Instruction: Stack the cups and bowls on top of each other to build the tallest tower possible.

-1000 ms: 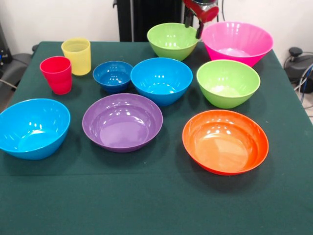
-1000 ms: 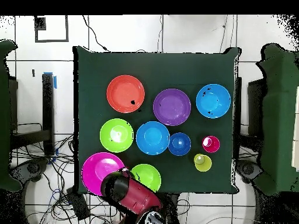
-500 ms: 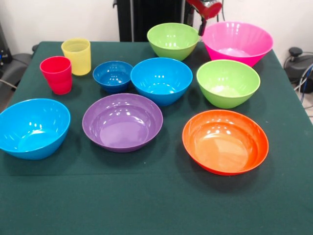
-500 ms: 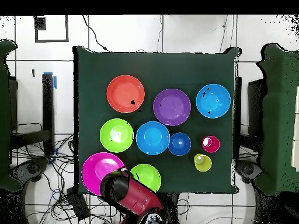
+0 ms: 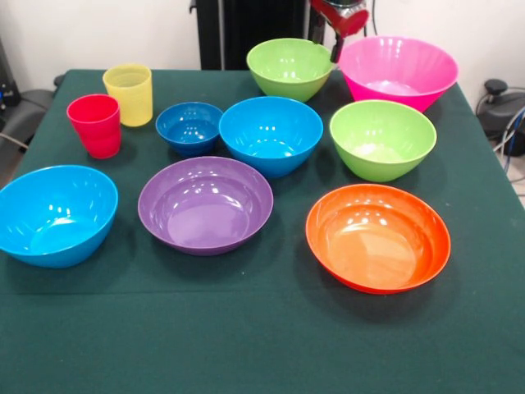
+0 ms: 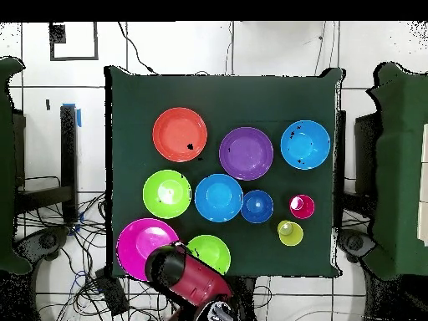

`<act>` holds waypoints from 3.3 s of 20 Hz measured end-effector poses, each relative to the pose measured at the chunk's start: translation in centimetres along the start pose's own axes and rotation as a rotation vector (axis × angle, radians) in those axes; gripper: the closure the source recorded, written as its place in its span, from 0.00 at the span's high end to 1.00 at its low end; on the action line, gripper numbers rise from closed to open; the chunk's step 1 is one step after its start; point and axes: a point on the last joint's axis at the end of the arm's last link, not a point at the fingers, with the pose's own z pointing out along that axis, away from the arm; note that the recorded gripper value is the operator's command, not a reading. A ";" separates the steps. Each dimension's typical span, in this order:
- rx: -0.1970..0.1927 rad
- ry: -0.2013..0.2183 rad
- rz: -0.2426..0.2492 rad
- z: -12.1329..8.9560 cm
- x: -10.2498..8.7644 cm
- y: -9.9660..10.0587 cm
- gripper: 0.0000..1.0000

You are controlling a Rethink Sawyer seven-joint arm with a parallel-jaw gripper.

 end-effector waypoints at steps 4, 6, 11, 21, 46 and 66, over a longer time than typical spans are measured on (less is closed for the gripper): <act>0.014 0.012 -0.001 0.8 0.1 -0.1 1.00; 0.017 0.016 0.001 1.0 0.1 -0.1 1.00; 0.019 0.031 0.010 1.5 -0.3 0.1 1.00; 0.000 0.068 0.029 1.7 -0.8 0.7 1.00; -0.068 0.024 0.007 -1.4 -0.9 2.4 1.00; -0.072 0.003 0.008 -1.1 -1.5 3.4 1.00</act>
